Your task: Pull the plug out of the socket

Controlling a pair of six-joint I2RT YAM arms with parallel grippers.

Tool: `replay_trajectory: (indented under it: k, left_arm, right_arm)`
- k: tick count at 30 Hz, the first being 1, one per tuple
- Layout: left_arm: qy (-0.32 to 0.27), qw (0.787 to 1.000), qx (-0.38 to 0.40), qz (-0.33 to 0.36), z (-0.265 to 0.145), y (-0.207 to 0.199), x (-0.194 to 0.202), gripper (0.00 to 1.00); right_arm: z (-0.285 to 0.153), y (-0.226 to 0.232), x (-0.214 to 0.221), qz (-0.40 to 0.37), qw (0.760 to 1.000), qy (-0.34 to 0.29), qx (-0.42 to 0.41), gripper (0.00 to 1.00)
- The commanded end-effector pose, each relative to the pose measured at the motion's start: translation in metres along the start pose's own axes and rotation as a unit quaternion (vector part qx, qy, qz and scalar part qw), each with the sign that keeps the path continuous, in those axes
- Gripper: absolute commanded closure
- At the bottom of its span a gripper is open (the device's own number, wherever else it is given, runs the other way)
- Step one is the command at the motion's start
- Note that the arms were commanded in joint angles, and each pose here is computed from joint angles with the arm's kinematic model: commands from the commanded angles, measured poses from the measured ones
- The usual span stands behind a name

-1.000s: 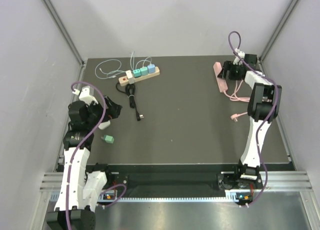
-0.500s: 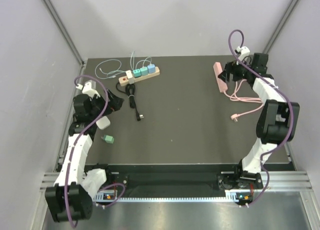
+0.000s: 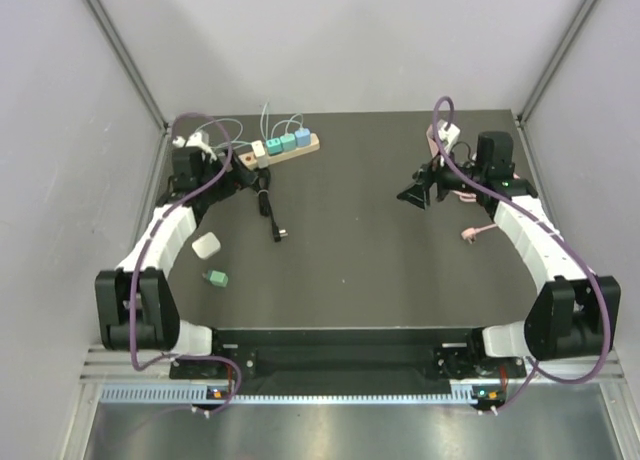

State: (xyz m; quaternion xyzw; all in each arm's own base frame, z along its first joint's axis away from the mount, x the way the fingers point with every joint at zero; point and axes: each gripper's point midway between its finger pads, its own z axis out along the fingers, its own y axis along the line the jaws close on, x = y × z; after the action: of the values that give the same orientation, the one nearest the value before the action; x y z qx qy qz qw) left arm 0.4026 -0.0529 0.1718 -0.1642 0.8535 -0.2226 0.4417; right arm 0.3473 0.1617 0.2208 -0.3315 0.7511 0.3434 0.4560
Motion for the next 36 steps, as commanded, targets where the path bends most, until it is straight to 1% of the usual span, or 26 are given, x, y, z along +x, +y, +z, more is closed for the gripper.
replay_trajectory:
  k: [1,2,3,4,5,6,7,8,9,10,11,12,13,14,15,16,18,19,21,22,23,26,31,36]
  left_arm:
    - [-0.020,0.999,-0.021,0.038,0.021,-0.018,-0.017,0.07]
    - [-0.025,0.998,-0.045,0.042,0.034,-0.015,-0.024,0.08]
    - [-0.023,0.997,-0.052,0.052,0.041,-0.017,-0.024,0.08]
    - [-0.022,0.996,-0.048,0.065,0.047,-0.034,-0.030,0.09]
    - [-0.021,0.993,-0.088,0.073,0.062,-0.021,-0.029,0.09]
    - [-0.013,0.992,-0.094,0.085,0.070,-0.028,-0.024,0.10]
    - [-0.033,0.990,-0.106,0.088,0.074,-0.036,-0.043,0.10]
    - [-0.015,0.984,-0.153,0.095,0.087,-0.017,-0.032,0.11]
    - [-0.016,0.981,-0.164,0.101,0.094,-0.019,-0.034,0.13]
    - [-0.030,0.980,-0.169,0.100,0.098,-0.026,-0.048,0.14]
    - [-0.006,0.975,-0.193,0.106,0.110,-0.013,-0.036,0.16]
    - [-0.010,0.972,-0.208,0.107,0.114,-0.010,-0.039,0.18]
    - [-0.018,0.971,-0.211,0.106,0.117,-0.016,-0.050,0.19]
    - [-0.002,0.967,-0.233,0.107,0.126,-0.005,-0.040,0.21]
    - [-0.002,0.964,-0.241,0.110,0.129,-0.003,-0.041,0.22]
    - [-0.007,0.964,-0.241,0.109,0.132,-0.005,-0.047,0.24]
    - [0.001,0.962,-0.248,0.112,0.143,0.001,-0.041,0.27]
    - [-0.003,0.963,-0.244,0.111,0.145,-0.003,-0.045,0.27]
    - [0.007,0.961,-0.250,0.115,0.154,0.002,-0.039,0.28]
    - [0.004,0.961,-0.250,0.116,0.156,-0.001,-0.044,0.28]
    - [0.011,0.959,-0.255,0.119,0.162,0.004,-0.039,0.28]
    - [0.018,0.958,-0.259,0.123,0.171,0.005,-0.037,0.32]
    - [0.015,0.956,-0.261,0.131,0.180,0.005,-0.040,0.34]
    - [0.025,0.950,-0.273,0.146,0.188,0.014,-0.037,0.37]
  right_arm:
    - [-0.017,0.018,-0.011,-0.026,0.999,-0.022,0.002,0.16]
    - [-0.018,0.015,-0.006,-0.032,0.999,-0.022,0.014,0.17]
    - [-0.020,0.014,-0.005,-0.039,0.999,-0.023,0.022,0.17]
    - [-0.023,0.014,-0.008,-0.051,0.998,-0.032,0.029,0.16]
    - [-0.023,0.015,-0.002,-0.047,0.998,-0.032,0.027,0.16]
    - [-0.023,0.015,0.000,-0.043,0.998,-0.034,0.026,0.16]
    - [-0.023,0.013,0.002,-0.039,0.998,-0.035,0.026,0.16]
    - [-0.023,0.012,0.003,-0.037,0.998,-0.033,0.026,0.16]
    - [-0.023,0.011,0.004,-0.035,0.999,-0.033,0.024,0.16]
    - [-0.022,0.010,0.007,-0.030,0.999,-0.030,0.023,0.16]
    - [-0.022,0.010,0.007,-0.031,0.999,-0.031,0.023,0.16]
    - [-0.022,0.010,0.007,-0.032,0.999,-0.032,0.022,0.16]
    - [-0.022,0.010,0.007,-0.031,0.999,-0.033,0.022,0.16]
    - [-0.022,0.010,0.007,-0.031,0.999,-0.033,0.020,0.16]
    - [-0.023,0.010,0.008,-0.029,0.999,-0.033,0.021,0.16]
    - [-0.024,0.009,0.006,-0.029,0.999,-0.035,0.023,0.16]
    - [-0.025,0.008,0.007,-0.026,0.999,-0.037,0.023,0.16]
    - [-0.025,0.007,0.007,-0.025,0.999,-0.037,0.023,0.16]
    - [-0.025,0.007,0.008,-0.022,0.999,-0.037,0.022,0.16]
    - [-0.025,0.007,0.008,-0.021,0.999,-0.037,0.021,0.16]
    - [-0.025,0.006,0.008,-0.020,0.999,-0.037,0.021,0.16]
    - [-0.026,0.006,0.008,-0.020,0.999,-0.038,0.022,0.16]
    - [-0.029,0.003,0.007,-0.018,0.999,-0.041,0.027,0.16]
    - [-0.030,0.002,0.007,-0.014,0.999,-0.042,0.027,0.16]
